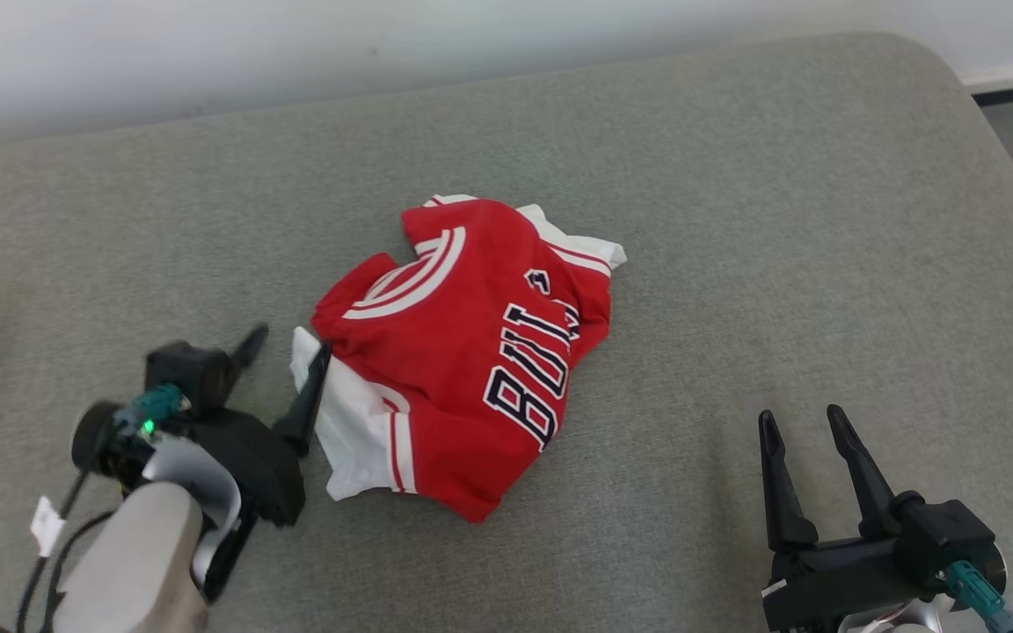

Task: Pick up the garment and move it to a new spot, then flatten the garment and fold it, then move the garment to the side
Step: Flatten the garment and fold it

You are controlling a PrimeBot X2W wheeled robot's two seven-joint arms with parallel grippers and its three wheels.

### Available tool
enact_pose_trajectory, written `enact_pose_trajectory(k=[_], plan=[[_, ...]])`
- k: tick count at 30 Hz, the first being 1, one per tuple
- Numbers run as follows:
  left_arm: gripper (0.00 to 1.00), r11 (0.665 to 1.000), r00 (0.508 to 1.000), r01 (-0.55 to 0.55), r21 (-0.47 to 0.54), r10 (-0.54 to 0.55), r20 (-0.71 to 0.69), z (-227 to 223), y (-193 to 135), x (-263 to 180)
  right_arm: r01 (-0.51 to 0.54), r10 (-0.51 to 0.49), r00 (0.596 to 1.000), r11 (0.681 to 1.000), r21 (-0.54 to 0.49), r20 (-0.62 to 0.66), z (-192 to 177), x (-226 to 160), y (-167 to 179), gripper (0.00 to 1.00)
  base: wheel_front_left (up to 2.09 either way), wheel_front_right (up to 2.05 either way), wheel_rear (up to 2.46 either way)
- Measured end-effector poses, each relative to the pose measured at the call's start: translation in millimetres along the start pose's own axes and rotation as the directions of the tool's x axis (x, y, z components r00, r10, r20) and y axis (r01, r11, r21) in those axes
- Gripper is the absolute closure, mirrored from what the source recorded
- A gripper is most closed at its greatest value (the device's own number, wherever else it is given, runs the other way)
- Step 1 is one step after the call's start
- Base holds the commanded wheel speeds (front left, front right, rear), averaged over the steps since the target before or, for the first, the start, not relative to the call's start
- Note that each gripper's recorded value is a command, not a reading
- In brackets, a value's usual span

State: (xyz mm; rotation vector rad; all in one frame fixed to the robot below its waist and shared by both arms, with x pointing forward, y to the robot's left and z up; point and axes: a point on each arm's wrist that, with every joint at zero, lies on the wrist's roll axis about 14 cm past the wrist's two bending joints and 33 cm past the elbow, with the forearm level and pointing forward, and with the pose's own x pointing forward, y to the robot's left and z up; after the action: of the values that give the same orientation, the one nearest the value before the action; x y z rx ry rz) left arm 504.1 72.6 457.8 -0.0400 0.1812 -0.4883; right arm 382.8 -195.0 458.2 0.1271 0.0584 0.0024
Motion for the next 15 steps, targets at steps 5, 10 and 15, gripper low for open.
enact_pose_trajectory(k=[5,10,15], plan=[[0.00,0.999,0.991,0.046,-0.024,-0.049,-0.127,-39.6,-16.9,3.1,0.034,-0.034,0.999,0.999,-0.003,-0.008,-2.1,-4.0,-10.8,0.00,0.00,0.00,0.00],[0.64,0.994,0.971,0.101,-0.040,-0.108,-0.213,-63.7,-37.3,-0.9,0.054,-0.054,0.998,0.999,-0.004,-0.017,-4.5,-8.9,-17.1,0.00,0.00,0.00,0.00],[1.00,0.992,0.976,0.104,-0.072,-0.116,-0.183,-60.6,-42.3,-8.0,0.041,-0.041,0.999,0.999,-0.004,-0.008,-1.8,-9.0,-12.6,0.00,0.00,0.00,0.00]])
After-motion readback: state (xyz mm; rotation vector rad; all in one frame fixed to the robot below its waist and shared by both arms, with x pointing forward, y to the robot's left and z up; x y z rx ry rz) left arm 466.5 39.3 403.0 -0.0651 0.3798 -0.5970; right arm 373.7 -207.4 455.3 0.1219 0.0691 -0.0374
